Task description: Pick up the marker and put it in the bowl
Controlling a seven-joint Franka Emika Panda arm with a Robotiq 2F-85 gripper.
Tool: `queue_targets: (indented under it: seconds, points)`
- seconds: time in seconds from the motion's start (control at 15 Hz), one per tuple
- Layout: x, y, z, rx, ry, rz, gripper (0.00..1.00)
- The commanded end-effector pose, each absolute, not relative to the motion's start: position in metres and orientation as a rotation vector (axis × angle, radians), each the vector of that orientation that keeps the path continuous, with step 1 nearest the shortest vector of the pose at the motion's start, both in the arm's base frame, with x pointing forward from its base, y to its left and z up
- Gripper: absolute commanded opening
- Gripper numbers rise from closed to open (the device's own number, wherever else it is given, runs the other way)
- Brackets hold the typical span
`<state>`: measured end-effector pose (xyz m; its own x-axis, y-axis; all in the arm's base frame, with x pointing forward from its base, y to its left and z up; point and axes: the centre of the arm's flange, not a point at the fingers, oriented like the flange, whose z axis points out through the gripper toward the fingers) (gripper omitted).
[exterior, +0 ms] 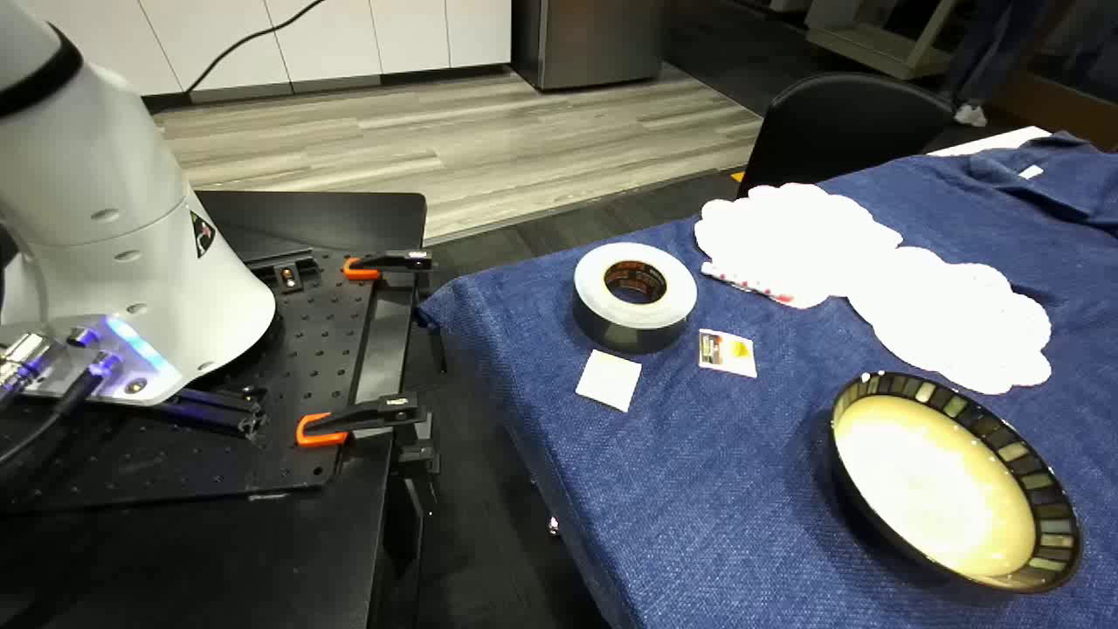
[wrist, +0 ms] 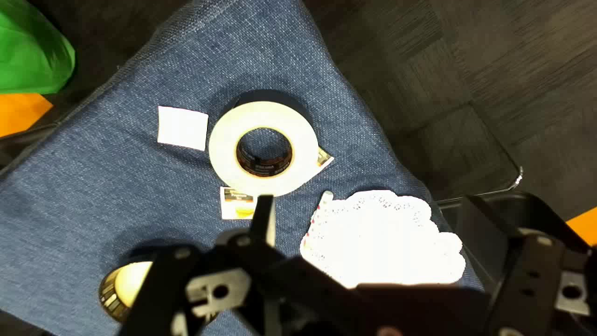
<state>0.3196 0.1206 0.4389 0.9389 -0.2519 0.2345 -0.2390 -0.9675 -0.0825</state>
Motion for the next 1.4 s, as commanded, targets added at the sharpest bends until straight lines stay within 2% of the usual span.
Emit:
queue_targets:
  seconds: [0.0, 0.53, 1.0, 1.33]
  points:
    - [0.320, 0.121, 0.439, -3.041, 0.385, -0.378, 1.00]
    - [0.332, 0.118, 0.446, -3.020, 0.422, -0.411, 1.00]
    - [0.396, 0.096, 0.489, -2.952, 0.556, -0.563, 1.00]
    - [0.454, 0.094, 0.482, -2.983, 0.600, -0.520, 1.00]
